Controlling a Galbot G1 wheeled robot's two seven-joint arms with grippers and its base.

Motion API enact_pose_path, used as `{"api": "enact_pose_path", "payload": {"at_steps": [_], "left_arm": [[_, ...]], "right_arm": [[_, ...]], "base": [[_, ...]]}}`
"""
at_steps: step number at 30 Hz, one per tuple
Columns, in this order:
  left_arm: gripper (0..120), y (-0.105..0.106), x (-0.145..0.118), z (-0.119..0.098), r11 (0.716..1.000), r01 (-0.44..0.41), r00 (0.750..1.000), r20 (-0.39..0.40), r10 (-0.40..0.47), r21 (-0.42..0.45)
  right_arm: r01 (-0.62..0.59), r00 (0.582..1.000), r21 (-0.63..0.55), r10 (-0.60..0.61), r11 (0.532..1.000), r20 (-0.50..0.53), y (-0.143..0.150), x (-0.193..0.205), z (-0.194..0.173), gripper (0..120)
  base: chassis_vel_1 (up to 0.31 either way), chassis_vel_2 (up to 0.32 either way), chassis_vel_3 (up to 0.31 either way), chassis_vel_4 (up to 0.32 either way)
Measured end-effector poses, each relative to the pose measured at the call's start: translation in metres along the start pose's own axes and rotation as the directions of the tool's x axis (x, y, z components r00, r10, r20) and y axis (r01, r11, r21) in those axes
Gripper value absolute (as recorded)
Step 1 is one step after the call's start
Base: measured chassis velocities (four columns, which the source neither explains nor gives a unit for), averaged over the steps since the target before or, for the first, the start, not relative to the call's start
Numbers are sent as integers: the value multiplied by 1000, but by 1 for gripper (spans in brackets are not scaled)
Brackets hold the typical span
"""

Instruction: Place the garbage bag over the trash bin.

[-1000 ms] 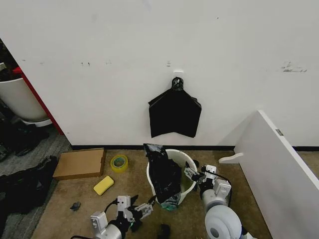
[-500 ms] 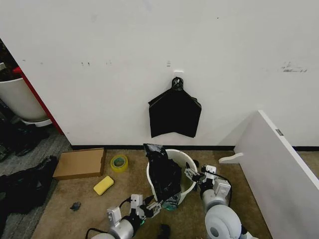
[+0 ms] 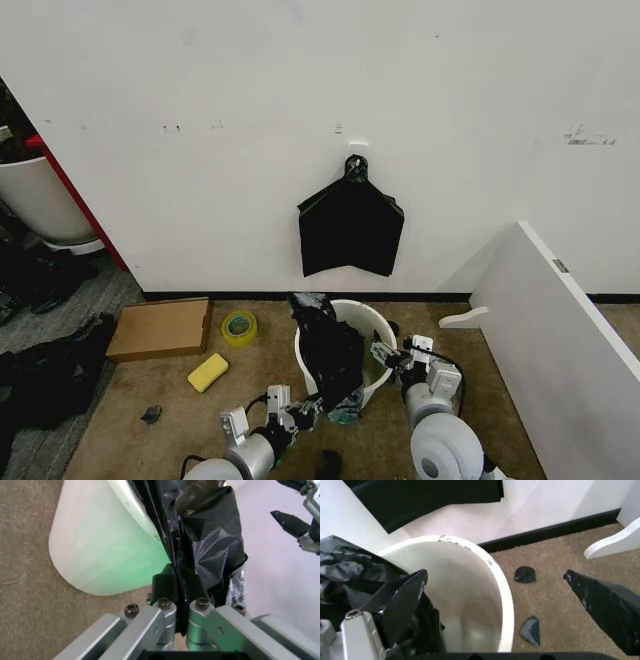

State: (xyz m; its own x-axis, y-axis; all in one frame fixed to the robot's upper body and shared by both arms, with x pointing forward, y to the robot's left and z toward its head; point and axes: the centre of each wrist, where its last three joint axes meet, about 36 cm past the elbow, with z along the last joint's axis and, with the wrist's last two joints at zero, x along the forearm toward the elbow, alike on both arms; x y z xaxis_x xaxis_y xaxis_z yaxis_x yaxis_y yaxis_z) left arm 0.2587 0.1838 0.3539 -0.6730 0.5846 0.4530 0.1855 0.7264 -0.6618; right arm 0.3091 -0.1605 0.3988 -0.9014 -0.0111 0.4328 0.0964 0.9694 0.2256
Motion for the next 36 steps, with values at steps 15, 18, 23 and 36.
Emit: {"api": "enact_pose_path", "payload": {"at_steps": [15,18,23,36], "left_arm": [[0,3,23,-3,995,63,996,72,-57,-81],[0,5,32,3,989,88,993,88,-78,-115],[0,8,34,8,984,124,986,127,-108,-130],[0,12,35,8,957,205,964,214,-160,-206]], "right_arm": [[2,1000,-1,-2,1000,-6,2,1,3,100],[7,1000,-2,-7,1000,-7,3,0,4,100],[15,1000,-4,-15,1000,-7,6,-1,4,100],[23,1000,-4,-23,1000,-12,7,-1,9,100]], "base": [[0,0,0,0],[0,0,0,0],[0,0,0,0],[0,0,0,0]]}}
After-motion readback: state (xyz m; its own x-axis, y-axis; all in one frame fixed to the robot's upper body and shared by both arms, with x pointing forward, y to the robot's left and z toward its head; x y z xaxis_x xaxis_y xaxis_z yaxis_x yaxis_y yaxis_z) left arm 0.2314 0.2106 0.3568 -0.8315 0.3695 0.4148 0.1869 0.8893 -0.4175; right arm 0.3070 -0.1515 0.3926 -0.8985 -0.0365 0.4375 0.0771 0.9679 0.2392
